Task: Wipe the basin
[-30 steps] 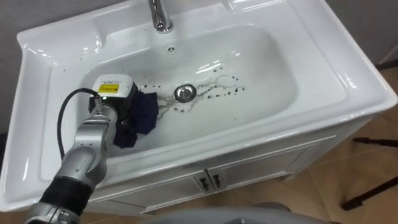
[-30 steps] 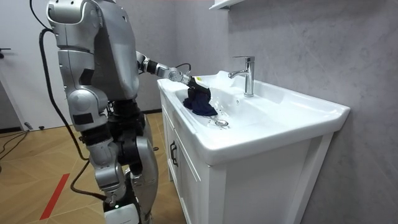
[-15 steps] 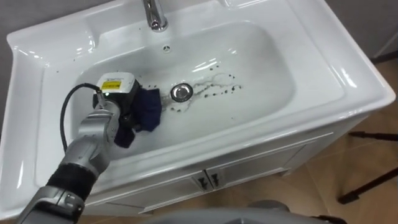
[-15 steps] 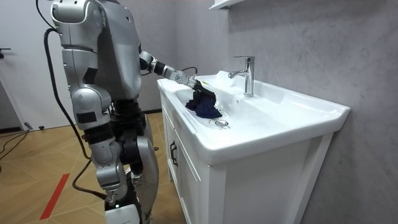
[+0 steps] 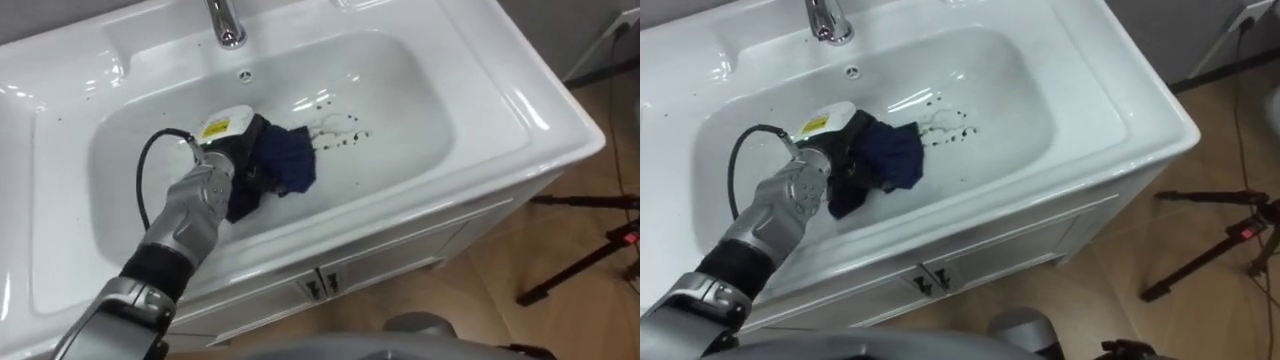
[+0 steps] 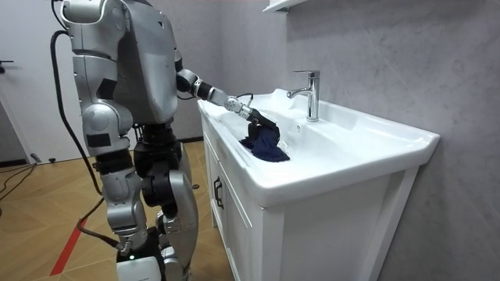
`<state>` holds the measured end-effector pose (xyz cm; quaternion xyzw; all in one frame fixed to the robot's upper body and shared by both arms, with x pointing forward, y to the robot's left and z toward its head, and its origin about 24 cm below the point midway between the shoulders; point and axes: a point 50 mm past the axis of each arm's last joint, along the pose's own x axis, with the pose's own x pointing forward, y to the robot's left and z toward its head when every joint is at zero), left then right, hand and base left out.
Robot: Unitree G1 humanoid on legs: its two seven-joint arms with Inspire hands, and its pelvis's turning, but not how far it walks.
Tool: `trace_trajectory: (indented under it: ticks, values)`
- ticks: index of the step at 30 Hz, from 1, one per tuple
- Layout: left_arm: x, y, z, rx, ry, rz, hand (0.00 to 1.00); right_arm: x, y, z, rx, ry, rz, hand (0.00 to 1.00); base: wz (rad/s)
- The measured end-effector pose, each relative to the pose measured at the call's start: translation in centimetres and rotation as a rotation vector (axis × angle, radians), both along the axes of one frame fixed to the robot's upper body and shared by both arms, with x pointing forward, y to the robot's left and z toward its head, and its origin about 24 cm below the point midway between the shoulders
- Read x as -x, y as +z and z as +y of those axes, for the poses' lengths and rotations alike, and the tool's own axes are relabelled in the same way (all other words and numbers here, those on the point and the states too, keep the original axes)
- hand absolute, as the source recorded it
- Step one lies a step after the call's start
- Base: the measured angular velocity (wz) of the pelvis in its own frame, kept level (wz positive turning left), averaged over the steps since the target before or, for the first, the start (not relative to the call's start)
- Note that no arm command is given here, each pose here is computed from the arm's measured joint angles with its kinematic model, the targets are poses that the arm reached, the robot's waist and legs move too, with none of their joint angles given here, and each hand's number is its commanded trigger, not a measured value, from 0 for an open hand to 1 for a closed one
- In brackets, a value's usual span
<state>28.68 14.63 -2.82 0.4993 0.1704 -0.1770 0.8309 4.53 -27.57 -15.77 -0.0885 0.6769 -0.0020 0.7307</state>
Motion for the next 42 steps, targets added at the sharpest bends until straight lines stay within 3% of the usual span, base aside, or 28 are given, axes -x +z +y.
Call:
trace_trajectory:
  ticks: [6,14,21,28,31,35,40,42]
  values:
    - [-1.4,1.0,-3.1,0.141,-0.035,0.012,1.0,0.3,-0.1,0.2,-0.011,-0.014,0.01,0.0,0.02]
    - [-2.0,3.0,-5.5,0.169,-0.139,-0.039,1.0,1.2,-0.2,0.2,-0.023,-0.093,0.026,0.0,0.0]
    - [-3.8,6.0,-7.3,0.185,-0.211,-0.122,1.0,1.2,-0.1,0.0,-0.015,-0.085,0.031,0.0,-0.01]
    - [-4.3,7.1,-7.7,0.193,-0.239,-0.156,1.0,1.4,-0.1,-0.1,-0.003,-0.096,0.026,0.0,-0.06]
    - [-4.3,7.6,-8.0,0.114,-0.276,-0.207,1.0,1.8,-0.1,-0.2,0.007,-0.104,0.027,0.0,0.03]
    - [-4.0,8.6,-9.0,-0.084,-0.375,-0.326,1.0,2.2,0.0,-0.5,0.015,-0.114,0.036,0.0,-0.01]
    - [-3.6,6.1,-7.9,-0.268,-0.405,-0.281,1.0,3.0,0.0,-0.5,0.015,-0.123,0.062,0.0,-0.1]
    - [-3.1,4.1,-6.1,-0.359,-0.384,-0.221,1.0,3.7,0.0,-0.7,0.015,-0.145,0.069,0.0,-0.2]
